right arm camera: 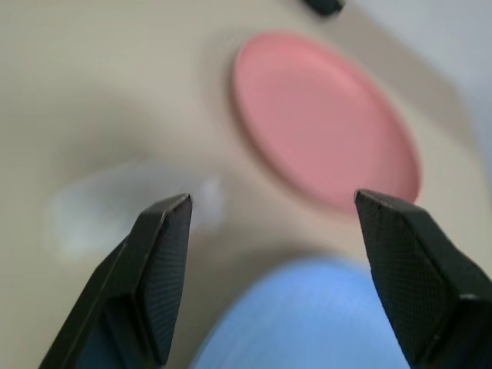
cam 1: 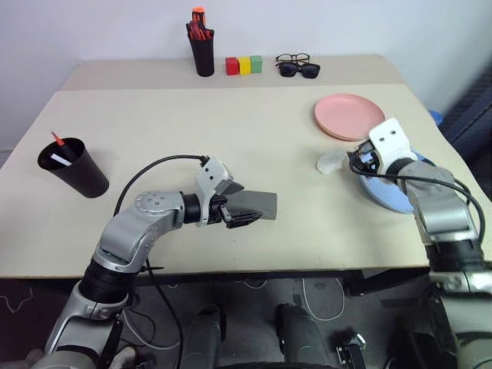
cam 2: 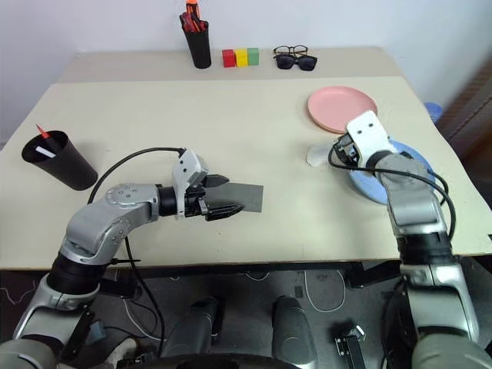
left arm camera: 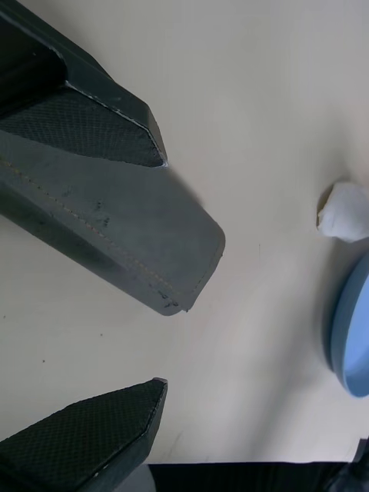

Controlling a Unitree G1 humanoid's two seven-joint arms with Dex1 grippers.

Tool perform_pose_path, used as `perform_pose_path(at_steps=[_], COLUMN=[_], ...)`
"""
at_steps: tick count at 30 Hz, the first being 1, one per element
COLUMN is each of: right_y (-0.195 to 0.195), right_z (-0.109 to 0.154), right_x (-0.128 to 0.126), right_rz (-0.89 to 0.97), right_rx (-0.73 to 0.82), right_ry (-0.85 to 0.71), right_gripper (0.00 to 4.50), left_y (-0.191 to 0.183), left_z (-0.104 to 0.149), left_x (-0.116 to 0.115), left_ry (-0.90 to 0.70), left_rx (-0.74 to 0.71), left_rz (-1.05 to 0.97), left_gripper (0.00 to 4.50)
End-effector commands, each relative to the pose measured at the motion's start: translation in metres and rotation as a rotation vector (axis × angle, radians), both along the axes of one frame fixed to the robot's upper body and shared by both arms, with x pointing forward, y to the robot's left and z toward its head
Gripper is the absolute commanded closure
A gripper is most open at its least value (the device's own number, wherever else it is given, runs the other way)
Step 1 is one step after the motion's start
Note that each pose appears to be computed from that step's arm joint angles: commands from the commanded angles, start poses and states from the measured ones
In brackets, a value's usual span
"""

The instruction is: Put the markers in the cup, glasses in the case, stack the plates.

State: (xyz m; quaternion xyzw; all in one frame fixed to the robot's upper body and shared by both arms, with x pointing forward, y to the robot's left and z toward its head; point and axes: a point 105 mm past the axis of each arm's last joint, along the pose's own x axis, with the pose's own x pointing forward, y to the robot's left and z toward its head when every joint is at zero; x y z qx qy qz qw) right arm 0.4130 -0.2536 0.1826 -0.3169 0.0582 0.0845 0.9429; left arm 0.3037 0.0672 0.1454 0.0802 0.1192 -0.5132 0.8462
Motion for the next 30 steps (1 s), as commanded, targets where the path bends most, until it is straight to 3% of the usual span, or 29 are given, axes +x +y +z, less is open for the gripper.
perform_pose_path(at_steps=[1, 10, 24, 26, 30], right_y=[-0.001, 0.001, 0.003, 0.002, -0.012], right_z=[0.001, -0.029, -0.011, -0.008, 0.02], right_x=[0.021, 0.042, 0.052, 0.052, 0.052], right_rz=[0.023, 0.017, -0.037, -0.039, -0.086], right_rx=[-0.116, -0.121, -0.108, -0.063, 0.298], right_ry=[-0.049, 0.029, -0.02, -0.027, -0.075], right_gripper=[1.11, 1.11, 1.11, 1.11, 1.11], left_y=[0.0, 0.015, 0.025, 0.026, 0.027], left_z=[0.012, 0.014, 0.015, 0.015, 0.013], left_x=[-0.004, -0.009, -0.018, -0.018, -0.018], left_ry=[-0.043, -0.049, -0.047, -0.049, -0.039], left_rx=[-0.019, 0.001, 0.003, 0.004, -0.006], left_rz=[0.007, 0.078, 0.152, 0.161, 0.173], left_gripper=[0.0, 0.0, 0.0, 0.0, 0.0])
